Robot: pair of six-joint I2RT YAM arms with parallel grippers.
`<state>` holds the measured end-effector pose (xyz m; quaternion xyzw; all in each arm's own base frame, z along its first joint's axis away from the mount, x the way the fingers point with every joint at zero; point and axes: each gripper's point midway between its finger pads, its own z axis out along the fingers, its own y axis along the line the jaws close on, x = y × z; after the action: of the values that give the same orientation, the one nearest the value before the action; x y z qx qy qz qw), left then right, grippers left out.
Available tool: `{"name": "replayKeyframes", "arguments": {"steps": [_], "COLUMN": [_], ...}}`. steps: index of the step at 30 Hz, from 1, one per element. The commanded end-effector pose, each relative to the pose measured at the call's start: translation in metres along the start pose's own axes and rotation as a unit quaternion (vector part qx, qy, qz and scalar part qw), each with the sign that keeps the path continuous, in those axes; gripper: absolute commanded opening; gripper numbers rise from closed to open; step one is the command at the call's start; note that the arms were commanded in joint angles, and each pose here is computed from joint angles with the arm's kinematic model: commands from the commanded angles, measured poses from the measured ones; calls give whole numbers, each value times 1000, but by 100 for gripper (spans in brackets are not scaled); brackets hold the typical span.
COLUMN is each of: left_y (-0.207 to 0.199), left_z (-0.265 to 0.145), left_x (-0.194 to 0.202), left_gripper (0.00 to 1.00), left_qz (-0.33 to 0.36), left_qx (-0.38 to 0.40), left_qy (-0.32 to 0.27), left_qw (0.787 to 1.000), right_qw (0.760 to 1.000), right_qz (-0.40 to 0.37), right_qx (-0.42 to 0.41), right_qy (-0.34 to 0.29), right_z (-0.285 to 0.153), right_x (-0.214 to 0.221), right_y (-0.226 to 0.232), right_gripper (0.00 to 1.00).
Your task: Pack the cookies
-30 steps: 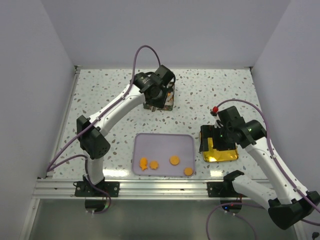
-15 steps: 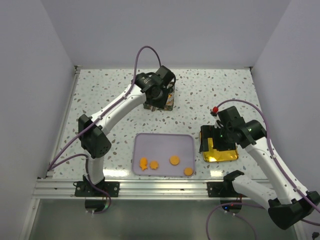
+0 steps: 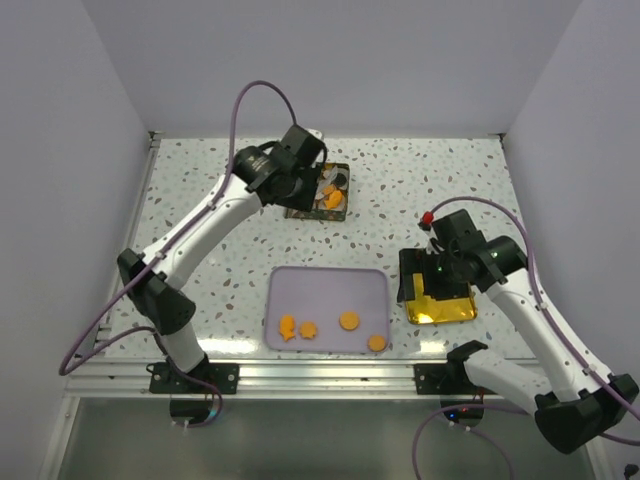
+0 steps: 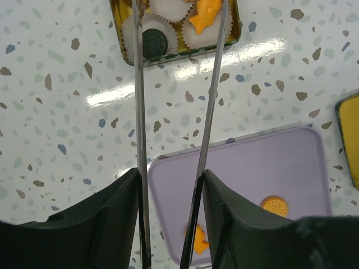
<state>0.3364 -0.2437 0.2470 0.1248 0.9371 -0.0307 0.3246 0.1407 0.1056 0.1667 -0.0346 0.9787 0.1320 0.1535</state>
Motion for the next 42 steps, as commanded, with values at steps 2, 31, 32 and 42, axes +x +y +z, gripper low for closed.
{"name": "replayKeyframes", "arguments": {"steps": [2, 31, 32, 42], "left_y": [48, 147, 147, 142], "left_z": [-34, 77, 81, 102], "left_x": [-4, 114, 118, 153], "left_gripper": [52, 55, 55, 65], "left_qz": [-46, -142, -142, -143], "left_qx": [-18, -54, -53, -26], "left_qy": [-53, 44, 52, 92], "left_qw": [997, 987, 987, 985], "right_qw": [1000, 999, 999, 999], "right_qz": [1, 21, 21, 38], "right_qx": [-16, -29, -29, -16], "right_qy": [-10, -1, -3, -2], "right_z": [4, 3, 2, 5], "right_x": [-11, -10, -9, -8], "right_y": [9, 16, 16, 12], "right_gripper": [99, 99, 99, 99]}}
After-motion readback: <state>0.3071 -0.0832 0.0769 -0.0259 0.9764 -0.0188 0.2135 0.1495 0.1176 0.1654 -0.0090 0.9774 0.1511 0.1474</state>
